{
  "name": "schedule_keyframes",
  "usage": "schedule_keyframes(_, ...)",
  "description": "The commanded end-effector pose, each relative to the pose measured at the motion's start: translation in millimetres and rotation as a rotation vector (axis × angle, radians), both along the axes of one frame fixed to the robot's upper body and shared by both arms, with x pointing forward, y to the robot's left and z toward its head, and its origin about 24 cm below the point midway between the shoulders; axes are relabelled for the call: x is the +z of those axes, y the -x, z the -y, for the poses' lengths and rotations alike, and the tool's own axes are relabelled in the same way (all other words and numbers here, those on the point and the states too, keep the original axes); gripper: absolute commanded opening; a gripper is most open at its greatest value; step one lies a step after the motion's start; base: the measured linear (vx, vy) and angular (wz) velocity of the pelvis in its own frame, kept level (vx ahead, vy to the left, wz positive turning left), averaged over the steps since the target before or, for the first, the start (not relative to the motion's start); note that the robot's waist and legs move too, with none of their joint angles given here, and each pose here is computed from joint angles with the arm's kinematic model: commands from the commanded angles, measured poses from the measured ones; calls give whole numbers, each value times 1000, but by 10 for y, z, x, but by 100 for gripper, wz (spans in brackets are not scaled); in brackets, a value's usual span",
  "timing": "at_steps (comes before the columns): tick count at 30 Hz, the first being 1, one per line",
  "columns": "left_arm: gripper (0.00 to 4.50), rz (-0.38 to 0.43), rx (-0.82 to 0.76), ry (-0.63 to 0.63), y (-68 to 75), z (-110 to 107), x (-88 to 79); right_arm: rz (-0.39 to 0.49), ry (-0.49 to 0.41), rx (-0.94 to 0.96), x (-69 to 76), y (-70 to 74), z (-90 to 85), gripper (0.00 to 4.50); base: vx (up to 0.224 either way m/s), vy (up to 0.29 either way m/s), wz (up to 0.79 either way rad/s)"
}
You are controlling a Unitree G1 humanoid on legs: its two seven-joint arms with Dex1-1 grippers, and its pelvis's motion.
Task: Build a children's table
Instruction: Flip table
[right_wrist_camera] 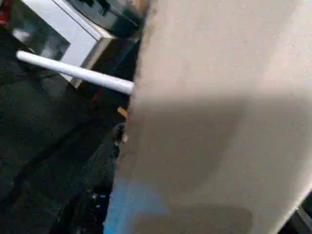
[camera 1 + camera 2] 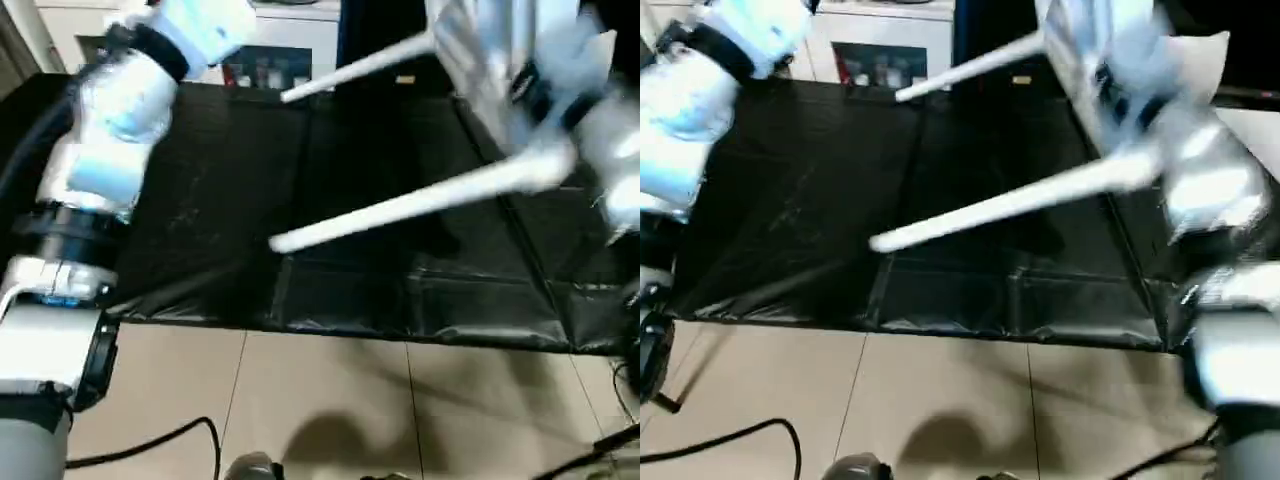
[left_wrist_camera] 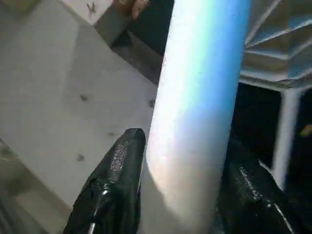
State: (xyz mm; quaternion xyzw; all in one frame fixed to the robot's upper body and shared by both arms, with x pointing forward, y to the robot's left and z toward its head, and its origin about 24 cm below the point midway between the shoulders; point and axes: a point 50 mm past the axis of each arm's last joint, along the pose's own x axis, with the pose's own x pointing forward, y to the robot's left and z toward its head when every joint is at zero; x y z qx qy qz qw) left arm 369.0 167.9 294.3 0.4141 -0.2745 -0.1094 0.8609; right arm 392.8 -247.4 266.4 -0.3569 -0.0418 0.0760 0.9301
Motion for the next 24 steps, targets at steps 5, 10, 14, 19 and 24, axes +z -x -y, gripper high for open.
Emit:
schedule_keyframes(5,177,-196,-59,349,-58,-81,-59,51,207,269,320,21,-294,307,0,0,0)
schedule_keyframes(10,177,-245,-29,451,-41,-126,-69,156,214,309,401,17,-361,352,0,0,0)
schedule_keyframes(14,177,-272,-7,456,-48,-156,-103,408,55,333,691,104,-387,381,0,0,0)
schedule_keyframes(19,177,-294,24,454,-42,-210,-202,755,-339,512,1101,390,-328,432,0,0,0)
schedule_keyframes(24,173,-298,62,444,-24,-286,-269,764,-479,752,1052,569,-397,450,0,0,0)
